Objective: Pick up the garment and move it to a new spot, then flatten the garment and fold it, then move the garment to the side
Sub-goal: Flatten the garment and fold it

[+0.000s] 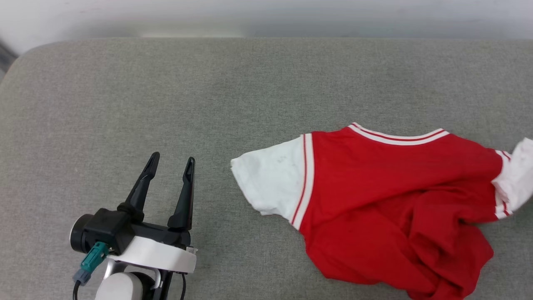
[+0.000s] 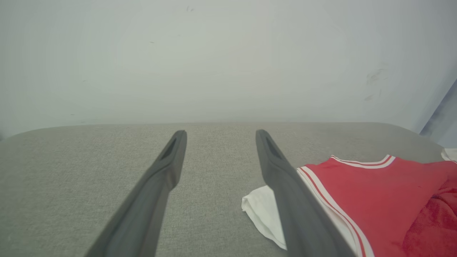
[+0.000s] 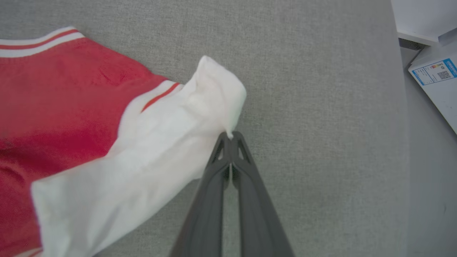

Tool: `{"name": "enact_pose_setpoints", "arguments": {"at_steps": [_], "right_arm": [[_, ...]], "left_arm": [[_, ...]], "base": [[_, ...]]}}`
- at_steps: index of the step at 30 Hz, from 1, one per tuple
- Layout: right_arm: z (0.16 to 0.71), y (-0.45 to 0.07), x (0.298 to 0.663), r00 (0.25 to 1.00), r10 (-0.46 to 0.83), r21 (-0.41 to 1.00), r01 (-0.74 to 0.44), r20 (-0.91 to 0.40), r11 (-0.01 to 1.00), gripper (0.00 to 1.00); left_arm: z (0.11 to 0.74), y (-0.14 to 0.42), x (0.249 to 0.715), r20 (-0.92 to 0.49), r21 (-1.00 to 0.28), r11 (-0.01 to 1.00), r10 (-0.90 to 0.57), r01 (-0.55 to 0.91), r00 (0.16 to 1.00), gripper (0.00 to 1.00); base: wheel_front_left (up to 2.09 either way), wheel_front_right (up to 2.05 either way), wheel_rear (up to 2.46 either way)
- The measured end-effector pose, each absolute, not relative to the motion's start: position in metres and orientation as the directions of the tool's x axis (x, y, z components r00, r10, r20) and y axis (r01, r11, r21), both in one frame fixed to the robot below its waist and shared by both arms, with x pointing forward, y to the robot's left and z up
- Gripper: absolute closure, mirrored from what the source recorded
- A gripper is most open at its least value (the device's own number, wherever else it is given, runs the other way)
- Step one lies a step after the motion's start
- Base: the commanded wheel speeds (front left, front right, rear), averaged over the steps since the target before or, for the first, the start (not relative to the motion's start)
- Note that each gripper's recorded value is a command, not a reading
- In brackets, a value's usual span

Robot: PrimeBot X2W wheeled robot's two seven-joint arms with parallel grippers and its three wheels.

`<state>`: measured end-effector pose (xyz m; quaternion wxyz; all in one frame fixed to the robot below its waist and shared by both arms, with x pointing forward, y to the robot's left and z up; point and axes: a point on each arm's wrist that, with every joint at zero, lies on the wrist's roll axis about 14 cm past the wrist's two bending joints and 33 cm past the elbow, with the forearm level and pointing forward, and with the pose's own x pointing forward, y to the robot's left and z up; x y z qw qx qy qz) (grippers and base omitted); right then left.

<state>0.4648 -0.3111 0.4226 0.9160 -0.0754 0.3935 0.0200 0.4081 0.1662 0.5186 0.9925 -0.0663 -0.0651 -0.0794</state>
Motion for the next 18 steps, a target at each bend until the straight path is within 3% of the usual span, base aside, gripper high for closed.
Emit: {"name": "enact_pose_setpoints", "arguments": {"at_steps": [1,5,9,18], "right_arm": [[0.418,-0.317,0.463,0.681,-0.040,-0.132,-0.083,-0.731,0.988,0.00],[0.403,-0.342,0.446,0.637,-0.121,-0.193,-0.045,-0.762,0.980,0.00],[0.411,-0.353,0.446,0.670,-0.158,-0.222,-0.011,-0.725,0.975,0.00],[0.500,-0.322,0.484,0.921,-0.071,-0.144,0.017,-0.382,0.989,0.00]], "left_arm": [[0.518,0.167,0.408,0.138,-0.122,0.979,-0.147,0.164,0.980,0.00],[0.519,0.171,0.406,0.137,-0.118,0.981,-0.137,0.154,0.981,0.00],[0.522,0.173,0.404,0.145,-0.116,0.982,-0.132,0.150,0.981,0.00],[0.542,0.166,0.402,0.203,-0.118,0.978,-0.147,0.174,0.968,0.00]], "base": [[0.00,0.00,0.00],[0.00,0.00,0.00],[0.00,0.00,0.00],[0.00,0.00,0.00]]}}
